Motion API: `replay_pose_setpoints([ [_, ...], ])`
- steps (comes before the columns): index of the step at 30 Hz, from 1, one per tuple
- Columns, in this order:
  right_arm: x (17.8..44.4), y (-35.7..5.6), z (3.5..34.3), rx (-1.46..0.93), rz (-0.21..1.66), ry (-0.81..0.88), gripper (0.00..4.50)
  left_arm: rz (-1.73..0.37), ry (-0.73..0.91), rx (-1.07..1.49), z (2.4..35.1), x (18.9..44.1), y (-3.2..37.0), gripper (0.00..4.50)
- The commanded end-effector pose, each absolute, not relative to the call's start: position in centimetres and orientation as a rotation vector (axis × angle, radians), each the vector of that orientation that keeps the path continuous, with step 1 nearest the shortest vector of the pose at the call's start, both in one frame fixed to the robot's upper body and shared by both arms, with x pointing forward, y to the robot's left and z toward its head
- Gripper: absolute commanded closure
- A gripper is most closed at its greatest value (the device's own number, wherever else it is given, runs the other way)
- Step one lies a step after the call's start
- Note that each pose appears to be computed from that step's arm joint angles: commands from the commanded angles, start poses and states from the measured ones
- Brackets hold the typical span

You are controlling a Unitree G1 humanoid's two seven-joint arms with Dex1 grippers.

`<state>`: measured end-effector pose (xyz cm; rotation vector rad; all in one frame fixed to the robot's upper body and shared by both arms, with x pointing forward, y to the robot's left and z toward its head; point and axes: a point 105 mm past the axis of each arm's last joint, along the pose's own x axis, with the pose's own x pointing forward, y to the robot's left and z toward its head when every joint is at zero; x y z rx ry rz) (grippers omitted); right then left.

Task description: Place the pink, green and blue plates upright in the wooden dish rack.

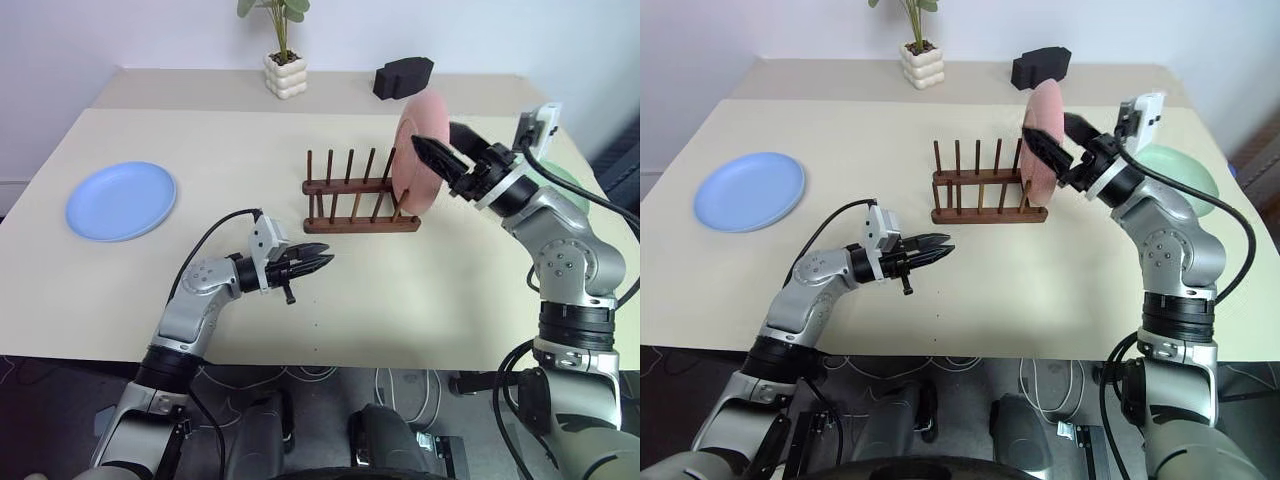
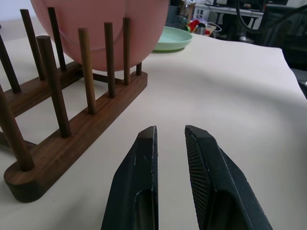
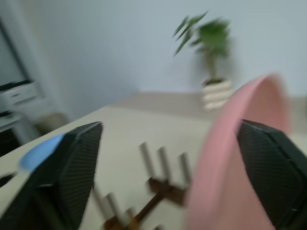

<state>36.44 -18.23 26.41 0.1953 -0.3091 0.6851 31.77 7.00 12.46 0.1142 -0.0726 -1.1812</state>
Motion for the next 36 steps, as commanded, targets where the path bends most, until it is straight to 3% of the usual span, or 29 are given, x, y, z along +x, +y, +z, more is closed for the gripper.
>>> replay_pose_setpoints([
  [1, 35.9, -20.4, 30.0, 0.143, 0.581, -0.478, 0.30, -1.175, -0.109, 0.120, 13.0, 31.8, 7.3, 3.58],
  [5, 35.8, -25.0, 30.1, 0.051, 0.369, -0.473, 0.30, -1.170, -0.109, 0.119, 12.8, 31.8, 7.4, 3.58],
  [14, 36.3, -32.7, 23.3, -0.294, 0.098, -0.125, 0.30, -1.184, -0.109, 0.120, 12.5, 31.8, 7.3, 3.58],
  [19, 37.5, -33.7, 17.0, -0.600, 0.128, 0.127, 0.30, -1.201, -0.113, 0.122, 12.6, 31.9, 6.9, 3.58],
  [27, 38.9, -35.5, 13.3, -0.691, 0.097, 0.275, 0.30, -1.200, -0.120, 0.127, 12.9, 31.9, 6.8, 3.58],
  [30, 39.0, -35.5, 12.9, -0.698, 0.106, 0.278, 1.15, -1.188, -0.121, 0.128, 13.0, 31.8, 7.0, 3.58],
  [36, 39.0, -35.4, 12.8, -0.705, 0.089, 0.252, 4.09, -1.184, -0.123, 0.126, 13.2, 31.4, 7.1, 3.58],
])
